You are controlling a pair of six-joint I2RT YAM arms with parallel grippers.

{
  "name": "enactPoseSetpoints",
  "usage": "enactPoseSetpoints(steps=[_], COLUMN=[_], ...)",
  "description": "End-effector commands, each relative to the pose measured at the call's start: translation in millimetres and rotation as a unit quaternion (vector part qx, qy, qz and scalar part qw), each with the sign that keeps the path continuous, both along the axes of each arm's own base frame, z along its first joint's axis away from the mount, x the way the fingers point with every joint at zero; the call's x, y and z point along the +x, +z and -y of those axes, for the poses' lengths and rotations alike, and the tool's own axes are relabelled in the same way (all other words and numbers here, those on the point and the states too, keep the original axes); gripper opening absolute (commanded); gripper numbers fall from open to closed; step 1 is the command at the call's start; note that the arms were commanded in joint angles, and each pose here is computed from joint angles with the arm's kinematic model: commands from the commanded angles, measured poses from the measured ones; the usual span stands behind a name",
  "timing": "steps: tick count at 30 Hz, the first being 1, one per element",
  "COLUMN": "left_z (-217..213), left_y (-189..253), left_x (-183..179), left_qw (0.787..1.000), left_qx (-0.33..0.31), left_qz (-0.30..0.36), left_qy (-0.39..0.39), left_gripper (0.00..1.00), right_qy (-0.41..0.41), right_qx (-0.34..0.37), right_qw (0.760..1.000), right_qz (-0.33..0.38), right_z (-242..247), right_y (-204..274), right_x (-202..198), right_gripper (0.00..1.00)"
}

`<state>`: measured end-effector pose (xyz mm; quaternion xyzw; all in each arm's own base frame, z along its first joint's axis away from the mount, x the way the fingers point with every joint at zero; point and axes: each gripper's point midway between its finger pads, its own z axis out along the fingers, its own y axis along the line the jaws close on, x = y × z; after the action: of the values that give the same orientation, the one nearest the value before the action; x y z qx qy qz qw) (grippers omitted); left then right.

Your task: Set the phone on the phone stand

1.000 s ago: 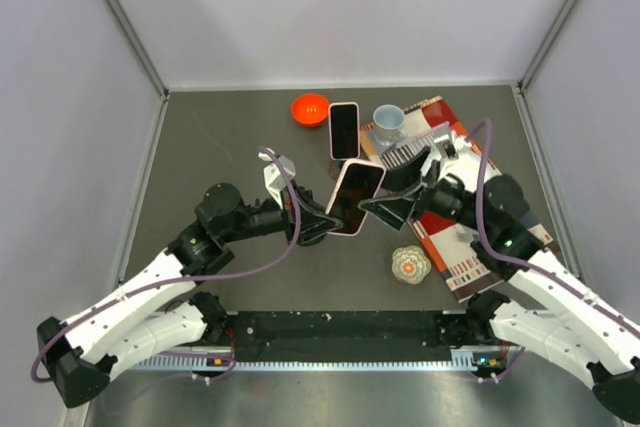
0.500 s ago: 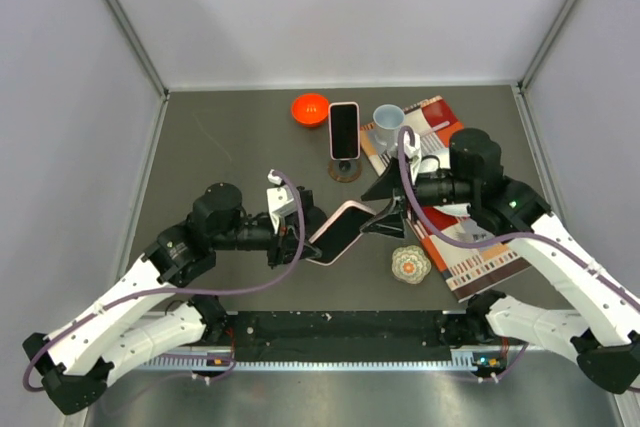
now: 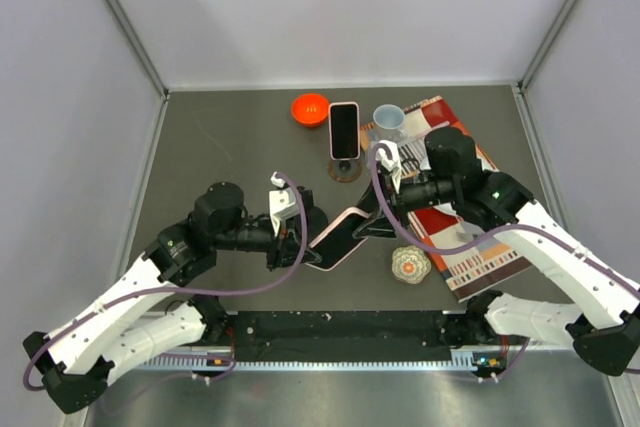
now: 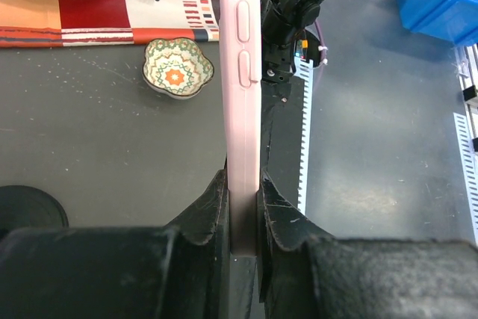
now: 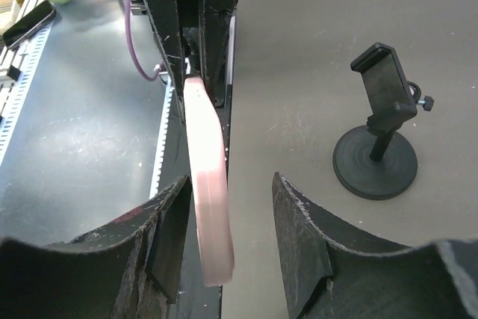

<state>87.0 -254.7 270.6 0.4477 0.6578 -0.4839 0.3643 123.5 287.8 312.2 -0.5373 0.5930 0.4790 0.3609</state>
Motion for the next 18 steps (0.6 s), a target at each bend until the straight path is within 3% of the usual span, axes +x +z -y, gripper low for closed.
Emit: enactPoseSetpoints(steps=[1,9,12,14,15,17,18], left_z=[7.3,8.4,8.2,7.5,6.3,3.0,-0.3], left_y=[46.3,43.6,46.0,47.6,44.7,47.3,49.2], left_x=[-1.3,-0.7,-2.5,-1.4,0.4,14.3,17.9], left_qw=[0.996,0.996,0.995,0.995,0.996,0.996,0.995], left_qx=[-0.065,-0.063,-0.066,-0.065,-0.057,-0.047,-0.046], left_qz=[0.061,0.062,0.064,0.067,0.065,0.072,0.076], left_qy=[-0.025,-0.028,-0.032,-0.028,-0.021,0.023,0.04], left_gripper=[0.0,0.0,0.0,0.0,0.0,0.14,0.39], right_qy=[0.033,0.051,0.062,0.07,0.068,0.053,0.013], right_qx=[0.022,0.024,0.023,0.024,0.024,0.023,0.017], right_qw=[0.999,0.998,0.998,0.997,0.997,0.998,0.999], right_qz=[0.028,0.019,0.011,0.008,0.008,0.018,0.036], right_z=[-5.1,-5.6,-5.8,-5.2,-4.9,-1.7,-0.5], right_y=[16.6,14.9,11.3,9.5,9.2,9.3,9.2], right_x=[-6.8,-12.4,-15.9,-18.7,-18.7,-17.2,-4.4], right_gripper=[0.45,0.32,0.1,0.0,0.0,0.0,0.0])
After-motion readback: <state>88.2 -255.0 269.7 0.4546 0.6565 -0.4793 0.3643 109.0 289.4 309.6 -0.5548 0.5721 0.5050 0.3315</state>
